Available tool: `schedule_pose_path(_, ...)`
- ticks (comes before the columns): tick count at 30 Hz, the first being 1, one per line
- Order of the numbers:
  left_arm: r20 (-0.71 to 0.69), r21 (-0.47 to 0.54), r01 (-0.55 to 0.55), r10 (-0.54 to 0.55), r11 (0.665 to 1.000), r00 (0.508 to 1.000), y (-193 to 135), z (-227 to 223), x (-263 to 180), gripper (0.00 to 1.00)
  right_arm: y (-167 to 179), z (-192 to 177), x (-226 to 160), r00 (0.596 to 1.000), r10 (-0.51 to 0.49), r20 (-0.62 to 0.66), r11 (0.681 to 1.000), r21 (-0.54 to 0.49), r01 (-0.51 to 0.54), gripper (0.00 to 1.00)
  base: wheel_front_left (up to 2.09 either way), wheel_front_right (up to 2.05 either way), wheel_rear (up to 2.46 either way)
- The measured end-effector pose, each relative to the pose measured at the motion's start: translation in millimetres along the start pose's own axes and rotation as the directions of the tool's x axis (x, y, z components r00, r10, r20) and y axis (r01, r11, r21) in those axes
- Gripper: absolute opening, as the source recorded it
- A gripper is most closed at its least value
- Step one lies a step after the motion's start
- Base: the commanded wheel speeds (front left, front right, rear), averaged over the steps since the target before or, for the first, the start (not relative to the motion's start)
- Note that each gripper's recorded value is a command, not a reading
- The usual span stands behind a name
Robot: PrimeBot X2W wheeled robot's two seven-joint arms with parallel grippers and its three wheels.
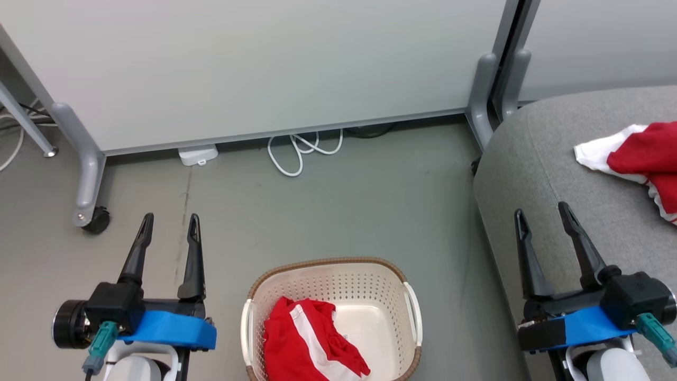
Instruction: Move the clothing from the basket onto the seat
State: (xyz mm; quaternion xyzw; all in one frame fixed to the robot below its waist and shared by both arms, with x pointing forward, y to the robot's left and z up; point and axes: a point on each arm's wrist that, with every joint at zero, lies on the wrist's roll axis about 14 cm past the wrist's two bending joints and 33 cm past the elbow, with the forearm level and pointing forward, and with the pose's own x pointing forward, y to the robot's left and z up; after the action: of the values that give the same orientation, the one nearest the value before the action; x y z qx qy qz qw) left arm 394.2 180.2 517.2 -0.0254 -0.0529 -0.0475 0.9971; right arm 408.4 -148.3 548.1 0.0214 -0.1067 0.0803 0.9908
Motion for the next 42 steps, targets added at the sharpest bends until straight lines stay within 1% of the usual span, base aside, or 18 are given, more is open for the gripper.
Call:
schedule_pose_path(5,-0.002,-0.004,-0.041,0.041,0.999,0.999,9.0,0.5,-16.8,1.0,7.0,-3.3,-4.4,1.0,0.015,-0.015,1.0,0.021,-0.015,1.0,0.0,0.0,0.0)
schedule_pose_path(11,-0.01,-0.007,-0.052,0.052,0.999,0.999,9.8,-2.1,-25.7,1.0,6.6,-15.1,-12.1,0.998,0.009,-0.055,0.999,0.038,-0.007,1.0,0.0,0.0,0.0)
schedule_pose_path(15,-0.016,-0.005,-0.053,0.053,0.999,0.998,9.4,-4.1,-26.3,1.0,6.4,-22.9,-15.2,0.997,0.006,-0.079,0.999,0.051,-0.001,1.0,0.0,0.0,0.0)
schedule_pose_path(29,-0.025,0.002,-0.046,0.046,0.999,0.999,7.4,-7.4,-24.0,1.0,6.2,-27.9,-15.7,0.996,0.005,-0.093,0.998,0.056,0.001,1.0,0.0,0.0,0.0)
schedule_pose_path(36,-0.035,0.007,-0.031,0.031,0.999,0.999,4.4,-10.5,-21.3,1.0,6.5,-31.3,-15.2,0.995,0.006,-0.101,0.998,0.057,0.0,1.0,0.0,0.0,0.0)
schedule_pose_path(42,-0.061,0.004,0.048,-0.047,0.999,0.997,-14.4,-19.2,-7.6,1.0,5.2,-35.6,-11.2,0.994,0.004,-0.109,0.998,0.059,0.003,1.0,0.0,0.0,0.0)
